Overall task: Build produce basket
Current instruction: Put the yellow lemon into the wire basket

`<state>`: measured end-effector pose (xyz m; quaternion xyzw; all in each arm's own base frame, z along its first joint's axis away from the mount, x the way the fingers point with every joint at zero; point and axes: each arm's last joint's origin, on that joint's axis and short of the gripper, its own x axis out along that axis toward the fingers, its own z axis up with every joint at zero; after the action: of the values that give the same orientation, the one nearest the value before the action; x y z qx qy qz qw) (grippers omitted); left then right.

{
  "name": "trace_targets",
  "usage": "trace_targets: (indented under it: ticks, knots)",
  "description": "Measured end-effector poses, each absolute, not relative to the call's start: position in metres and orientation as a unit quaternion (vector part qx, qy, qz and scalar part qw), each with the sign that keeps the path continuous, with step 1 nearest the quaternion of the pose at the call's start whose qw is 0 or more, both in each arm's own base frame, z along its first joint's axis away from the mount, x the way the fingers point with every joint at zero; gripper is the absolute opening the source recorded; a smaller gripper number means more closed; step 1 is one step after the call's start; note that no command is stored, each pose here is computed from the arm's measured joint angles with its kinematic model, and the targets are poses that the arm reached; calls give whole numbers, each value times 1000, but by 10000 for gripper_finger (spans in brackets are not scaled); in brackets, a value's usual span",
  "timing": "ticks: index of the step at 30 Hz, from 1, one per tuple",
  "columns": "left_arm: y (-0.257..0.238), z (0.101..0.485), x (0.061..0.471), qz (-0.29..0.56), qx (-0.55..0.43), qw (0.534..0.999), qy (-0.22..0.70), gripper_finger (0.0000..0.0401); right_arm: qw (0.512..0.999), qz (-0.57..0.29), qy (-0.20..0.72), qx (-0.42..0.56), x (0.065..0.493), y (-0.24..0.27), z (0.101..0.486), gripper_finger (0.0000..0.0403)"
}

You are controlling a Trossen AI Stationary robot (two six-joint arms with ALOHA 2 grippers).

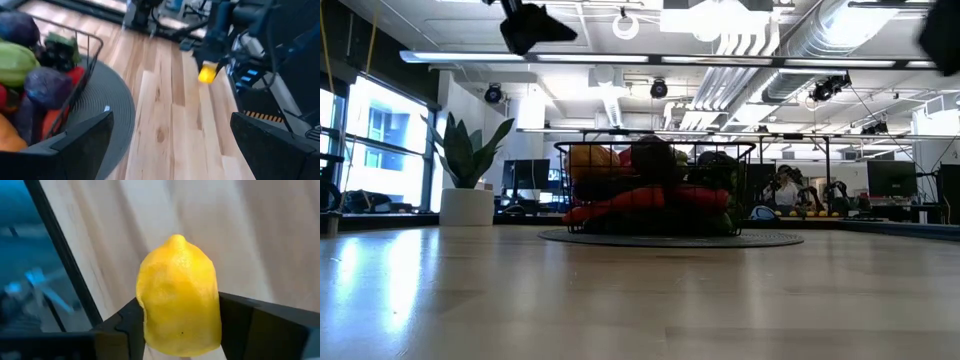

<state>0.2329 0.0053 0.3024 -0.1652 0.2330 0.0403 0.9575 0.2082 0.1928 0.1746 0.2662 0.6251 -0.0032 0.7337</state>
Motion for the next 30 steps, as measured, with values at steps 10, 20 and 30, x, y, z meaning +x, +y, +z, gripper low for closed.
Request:
trace_targets:
  ticks: [10,20,30]
  knots:
    - [12,315,187,49,-153,972,170,390,797,-90,497,329,248,128,204,156]
    - [15,297,142,65,-152,979,121,390,842,-102,387,360,277,75,226,156]
    - [11,267,109,60,-157,982,84,390,902,-164,301,262,304,22,288,156]
